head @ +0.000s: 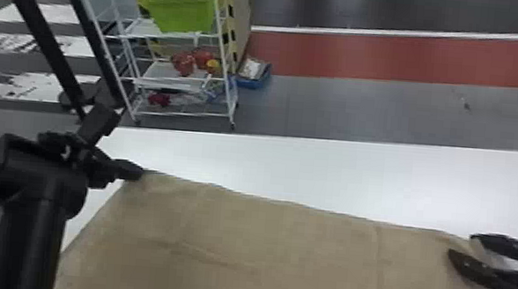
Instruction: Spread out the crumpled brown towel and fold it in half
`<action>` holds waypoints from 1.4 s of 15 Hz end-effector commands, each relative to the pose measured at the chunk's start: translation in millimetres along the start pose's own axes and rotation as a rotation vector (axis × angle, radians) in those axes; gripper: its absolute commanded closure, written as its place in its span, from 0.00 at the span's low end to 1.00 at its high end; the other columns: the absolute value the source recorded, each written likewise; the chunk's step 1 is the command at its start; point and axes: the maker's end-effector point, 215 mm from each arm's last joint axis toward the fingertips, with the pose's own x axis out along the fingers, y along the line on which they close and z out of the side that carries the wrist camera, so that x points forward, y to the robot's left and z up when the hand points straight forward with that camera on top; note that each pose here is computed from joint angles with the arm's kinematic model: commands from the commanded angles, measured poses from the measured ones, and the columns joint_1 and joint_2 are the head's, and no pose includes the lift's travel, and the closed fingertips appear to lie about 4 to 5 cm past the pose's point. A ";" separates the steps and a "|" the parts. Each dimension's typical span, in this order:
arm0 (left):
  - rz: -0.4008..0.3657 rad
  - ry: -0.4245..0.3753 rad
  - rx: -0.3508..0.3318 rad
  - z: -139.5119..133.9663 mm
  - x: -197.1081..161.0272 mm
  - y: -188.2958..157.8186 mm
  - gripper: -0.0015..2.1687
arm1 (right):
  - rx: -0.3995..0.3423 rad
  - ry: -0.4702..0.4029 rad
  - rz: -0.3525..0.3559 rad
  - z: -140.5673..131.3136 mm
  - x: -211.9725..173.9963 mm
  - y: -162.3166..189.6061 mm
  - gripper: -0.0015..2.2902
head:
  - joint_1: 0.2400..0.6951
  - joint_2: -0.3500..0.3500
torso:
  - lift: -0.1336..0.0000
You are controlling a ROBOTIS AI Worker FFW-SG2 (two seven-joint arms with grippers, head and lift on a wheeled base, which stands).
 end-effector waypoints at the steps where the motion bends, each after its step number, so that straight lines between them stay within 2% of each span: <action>1: -0.002 -0.002 0.001 -0.8 -0.8 0.3 0.87 | 0.004 -0.006 -0.001 3.9 3.1 -3.8 0.23 | 1.00 0.71 | 0.09; 2: -0.003 -0.002 -0.001 -1.1 -1.0 0.5 0.87 | 0.006 -0.006 -0.005 4.7 2.8 -6.3 0.23 | 1.00 0.71 | 0.09; 4: -0.002 -0.003 -0.001 -1.8 -2.2 2.0 0.87 | 0.007 -0.004 -0.004 4.9 4.1 -6.0 0.32 | 1.00 0.71 | 0.09; 5: -0.003 -0.003 -0.004 -3.4 -2.5 2.0 0.87 | 0.008 -0.008 -0.004 6.3 3.8 -6.4 0.32 | 1.00 0.71 | 0.09; 7: 0.001 -0.012 0.010 -1.0 -3.9 4.6 0.87 | 0.003 -0.017 -0.011 8.0 1.1 -9.0 0.50 | 1.00 0.71 | 0.09; 12: 0.018 -0.044 0.015 6.8 -6.9 4.7 0.87 | -0.014 -0.061 -0.053 23.3 -15.9 -26.3 0.56 | 1.00 0.70 | 0.09; 13: 0.016 -0.049 0.017 9.1 -8.1 3.8 0.94 | -0.018 -0.067 -0.060 27.5 -18.4 -28.8 0.57 | 1.00 0.69 | 0.09; 14: 0.029 -0.057 0.018 10.2 -9.7 3.8 0.99 | -0.030 -0.077 -0.066 34.1 -21.1 -30.6 0.57 | 1.00 0.69 | 0.09; 16: 0.039 -0.070 0.018 10.1 -16.6 6.1 0.99 | -0.053 -0.104 -0.080 52.7 -27.5 -35.9 0.57 | 1.00 0.67 | 0.09; 18: 0.054 -0.117 0.000 6.4 -39.1 11.3 0.99 | -0.093 -0.145 -0.070 76.3 -45.0 -30.5 0.57 | 1.00 0.67 | 0.09; 19: 0.057 -0.134 -0.003 2.2 -48.0 10.2 0.99 | -0.116 -0.136 -0.051 73.1 -51.8 -20.0 0.57 | 1.00 0.67 | 0.09; 21: 0.068 -0.152 0.024 -18.0 -65.5 8.5 0.99 | -0.207 -0.100 0.001 54.7 -67.3 8.1 0.57 | 1.00 0.70 | 0.09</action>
